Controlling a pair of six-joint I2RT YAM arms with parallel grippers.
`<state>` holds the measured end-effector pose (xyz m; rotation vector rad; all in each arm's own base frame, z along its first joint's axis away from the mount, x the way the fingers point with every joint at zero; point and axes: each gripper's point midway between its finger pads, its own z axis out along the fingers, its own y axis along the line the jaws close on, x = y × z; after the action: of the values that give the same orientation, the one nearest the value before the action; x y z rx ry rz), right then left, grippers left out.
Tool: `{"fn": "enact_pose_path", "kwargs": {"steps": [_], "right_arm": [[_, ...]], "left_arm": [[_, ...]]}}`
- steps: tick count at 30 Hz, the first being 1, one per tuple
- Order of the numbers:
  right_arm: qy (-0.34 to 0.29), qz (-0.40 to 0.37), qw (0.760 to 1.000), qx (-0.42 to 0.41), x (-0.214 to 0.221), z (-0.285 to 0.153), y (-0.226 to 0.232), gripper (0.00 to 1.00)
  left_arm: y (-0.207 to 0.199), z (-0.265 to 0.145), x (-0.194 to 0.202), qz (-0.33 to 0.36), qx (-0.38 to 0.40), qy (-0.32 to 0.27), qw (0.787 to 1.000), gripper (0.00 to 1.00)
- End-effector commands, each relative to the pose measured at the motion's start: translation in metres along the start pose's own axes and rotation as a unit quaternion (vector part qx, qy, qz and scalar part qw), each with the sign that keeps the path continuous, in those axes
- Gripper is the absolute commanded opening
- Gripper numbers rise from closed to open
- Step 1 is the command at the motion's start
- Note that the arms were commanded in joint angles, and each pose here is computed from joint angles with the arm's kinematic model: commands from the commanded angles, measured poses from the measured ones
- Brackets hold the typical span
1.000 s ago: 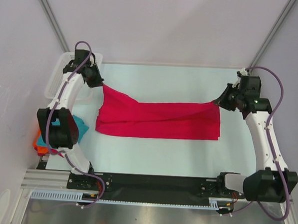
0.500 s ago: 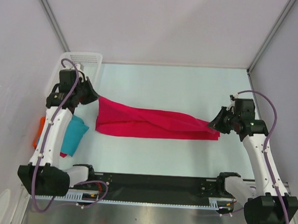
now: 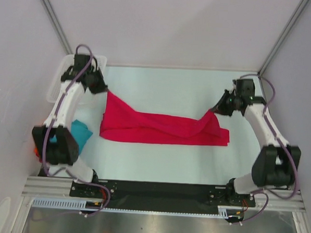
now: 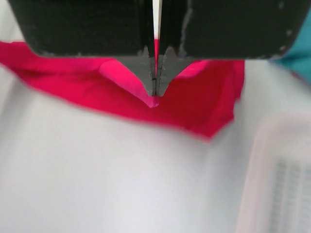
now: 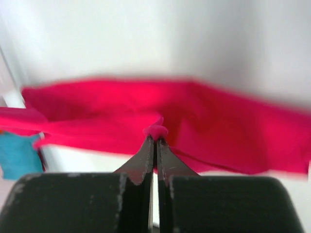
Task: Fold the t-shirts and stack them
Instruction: Fold the other side of the tshirt into a rectangle
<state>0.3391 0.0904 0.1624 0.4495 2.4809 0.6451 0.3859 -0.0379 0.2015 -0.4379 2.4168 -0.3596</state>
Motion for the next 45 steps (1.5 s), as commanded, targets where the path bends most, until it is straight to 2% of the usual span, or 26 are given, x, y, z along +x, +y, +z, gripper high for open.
{"fn": "enact_pose_path", "kwargs": {"steps": [1, 2, 3, 4, 5, 6, 7, 10, 12, 13, 15, 20, 23, 24, 25, 26, 27, 30, 38, 45], "right_arm": [[-0.115, -0.025, 0.993, -0.027, -0.123, 0.017, 0.036, 0.0], [-0.115, -0.018, 0.993, -0.019, -0.14, 0.026, 0.03, 0.0], [-0.13, -0.023, 0.991, -0.021, -0.176, 0.036, 0.034, 0.0], [-0.131, -0.015, 0.991, -0.008, -0.193, 0.045, 0.025, 0.0], [-0.112, -0.003, 0.994, 0.008, -0.197, 0.054, 0.015, 0.0], [-0.087, 0.009, 0.996, 0.019, -0.201, 0.085, 0.0, 0.0], [-0.114, 0.003, 0.993, 0.004, -0.229, 0.074, 0.014, 0.0], [-0.091, -0.001, 0.996, 0.007, -0.229, 0.089, 0.014, 0.0], [-0.094, -0.012, 0.995, 0.017, -0.226, 0.092, 0.011, 0.0], [-0.104, -0.019, 0.994, 0.013, -0.225, 0.083, 0.017, 0.0], [-0.099, -0.013, 0.995, 0.013, -0.213, 0.094, 0.005, 0.0], [-0.058, -0.009, 0.998, 0.021, -0.171, 0.096, -0.007, 0.0], [-0.068, -0.014, 0.997, 0.021, -0.157, 0.085, -0.007, 0.0], [-0.052, -0.008, 0.998, 0.031, -0.139, 0.089, -0.019, 0.0], [-0.059, -0.011, 0.998, 0.03, -0.138, 0.086, -0.019, 0.0], [-0.07, -0.014, 0.997, 0.035, -0.139, 0.076, -0.019, 0.0], [-0.064, -0.011, 0.997, 0.045, -0.13, 0.075, -0.027, 0.0], [-0.075, -0.003, 0.995, 0.06, -0.125, 0.062, -0.039, 0.0], [-0.058, 0.033, 0.995, 0.077, -0.11, 0.062, -0.068, 0.0], [-0.049, 0.046, 0.995, 0.073, -0.1, 0.062, -0.072, 0.0]], "left_arm": [[-0.031, 0.047, -0.111, 0.026, 0.0, -0.062, 0.998, 0.0], [-0.034, 0.055, -0.125, 0.031, -0.004, -0.063, 0.998, 0.0], [-0.051, 0.03, -0.168, 0.038, 0.01, -0.111, 0.993, 0.0], [-0.041, 0.077, -0.165, 0.025, 0.001, -0.077, 0.997, 0.0], [-0.05, 0.069, -0.176, 0.015, 0.025, -0.089, 0.996, 0.0], [-0.039, 0.088, -0.181, -0.008, 0.038, -0.091, 0.995, 0.0], [-0.045, 0.093, -0.177, -0.027, 0.073, -0.078, 0.994, 0.0], [-0.027, 0.108, -0.165, -0.031, 0.058, -0.065, 0.996, 0.0], [-0.016, 0.117, -0.15, -0.028, 0.041, -0.05, 0.997, 0.0], [-0.014, 0.108, -0.152, -0.022, 0.034, -0.061, 0.997, 0.0], [-0.007, 0.105, -0.148, -0.024, 0.023, -0.063, 0.997, 0.0], [-0.018, 0.077, -0.149, -0.02, 0.038, -0.075, 0.996, 0.0], [-0.024, 0.06, -0.141, -0.015, 0.043, -0.077, 0.996, 0.0], [-0.02, 0.062, -0.128, -0.014, 0.037, -0.066, 0.997, 0.0], [-0.026, 0.045, -0.129, -0.01, 0.042, -0.08, 0.996, 0.0], [-0.025, 0.049, -0.116, -0.008, 0.042, -0.072, 0.996, 0.0], [-0.031, 0.032, -0.118, -0.003, 0.048, -0.088, 0.995, 0.0], [-0.032, 0.018, -0.1, 0.002, 0.051, -0.086, 0.995, 0.0], [-0.025, 0.011, -0.023, 0.004, 0.061, -0.042, 0.997, 0.0], [-0.005, 0.006, 0.014, 0.012, 0.042, -0.023, 0.999, 0.0]]}}
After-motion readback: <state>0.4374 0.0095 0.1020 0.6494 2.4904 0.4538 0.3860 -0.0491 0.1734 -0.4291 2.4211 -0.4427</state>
